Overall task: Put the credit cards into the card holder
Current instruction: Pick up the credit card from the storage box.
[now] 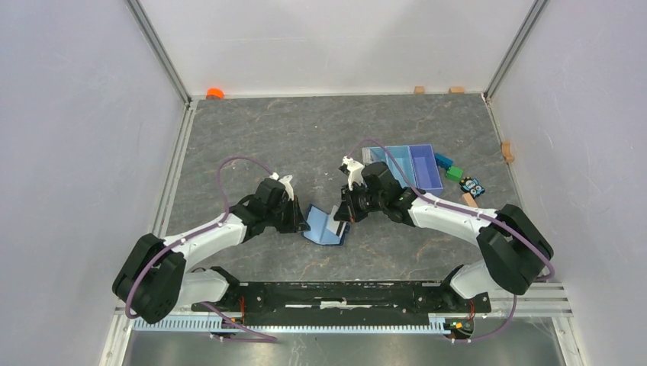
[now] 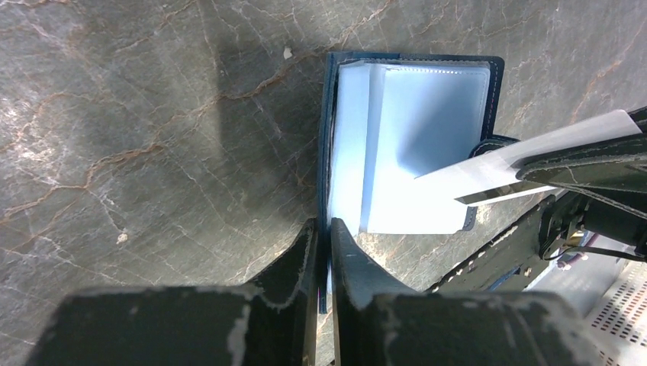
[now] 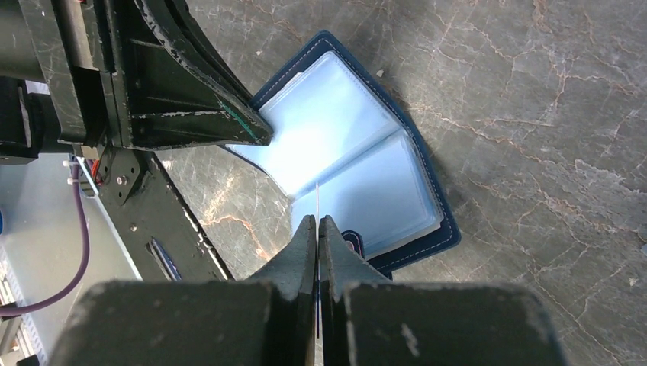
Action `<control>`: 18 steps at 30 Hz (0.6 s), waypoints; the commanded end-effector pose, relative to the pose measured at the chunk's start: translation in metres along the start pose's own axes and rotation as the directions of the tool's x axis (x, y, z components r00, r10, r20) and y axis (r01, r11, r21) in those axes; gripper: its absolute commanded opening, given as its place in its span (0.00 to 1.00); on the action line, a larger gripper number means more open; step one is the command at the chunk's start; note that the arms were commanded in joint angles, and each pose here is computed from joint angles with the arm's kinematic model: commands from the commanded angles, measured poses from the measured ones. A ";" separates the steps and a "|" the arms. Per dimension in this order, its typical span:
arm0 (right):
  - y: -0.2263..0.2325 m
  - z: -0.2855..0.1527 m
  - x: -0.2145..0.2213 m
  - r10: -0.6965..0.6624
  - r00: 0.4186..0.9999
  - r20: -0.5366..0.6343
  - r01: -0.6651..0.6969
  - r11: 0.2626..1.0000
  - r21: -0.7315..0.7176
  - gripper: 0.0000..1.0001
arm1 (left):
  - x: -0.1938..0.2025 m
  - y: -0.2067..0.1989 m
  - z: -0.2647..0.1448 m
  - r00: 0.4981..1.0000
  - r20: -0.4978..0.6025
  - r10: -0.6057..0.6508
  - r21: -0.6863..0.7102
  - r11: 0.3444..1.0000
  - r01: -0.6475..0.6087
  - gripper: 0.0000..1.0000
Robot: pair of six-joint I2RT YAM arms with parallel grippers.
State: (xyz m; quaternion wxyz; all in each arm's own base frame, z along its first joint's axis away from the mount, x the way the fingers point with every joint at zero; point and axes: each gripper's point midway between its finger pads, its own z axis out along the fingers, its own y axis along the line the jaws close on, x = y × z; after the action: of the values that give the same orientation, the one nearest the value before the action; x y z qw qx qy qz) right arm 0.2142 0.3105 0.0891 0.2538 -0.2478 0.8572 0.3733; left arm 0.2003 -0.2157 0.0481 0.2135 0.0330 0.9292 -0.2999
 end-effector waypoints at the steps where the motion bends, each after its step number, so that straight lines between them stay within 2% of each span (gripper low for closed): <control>1: 0.005 0.000 -0.011 -0.043 0.999 0.030 0.043 0.999 -0.015 0.00 | 0.000 -0.004 0.003 1.000 0.014 0.007 0.042 0.999 -0.007 0.13; 9: -0.021 0.014 0.017 0.028 0.999 -0.040 -0.026 0.998 0.065 0.00 | 0.011 0.014 0.006 1.000 0.005 -0.028 -0.023 0.999 0.028 0.17; 18: -0.008 0.015 -0.006 0.028 0.998 0.062 -0.029 0.999 0.013 0.00 | 0.016 0.033 0.003 1.000 -0.006 -0.029 -0.126 0.992 0.028 0.17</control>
State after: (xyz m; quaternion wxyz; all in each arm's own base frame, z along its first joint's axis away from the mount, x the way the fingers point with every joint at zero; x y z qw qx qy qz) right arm 0.2157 0.3065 0.0585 0.2346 -0.2269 0.8765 0.3537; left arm 0.1944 -0.2046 0.0295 0.2101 0.0202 0.9368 -0.2790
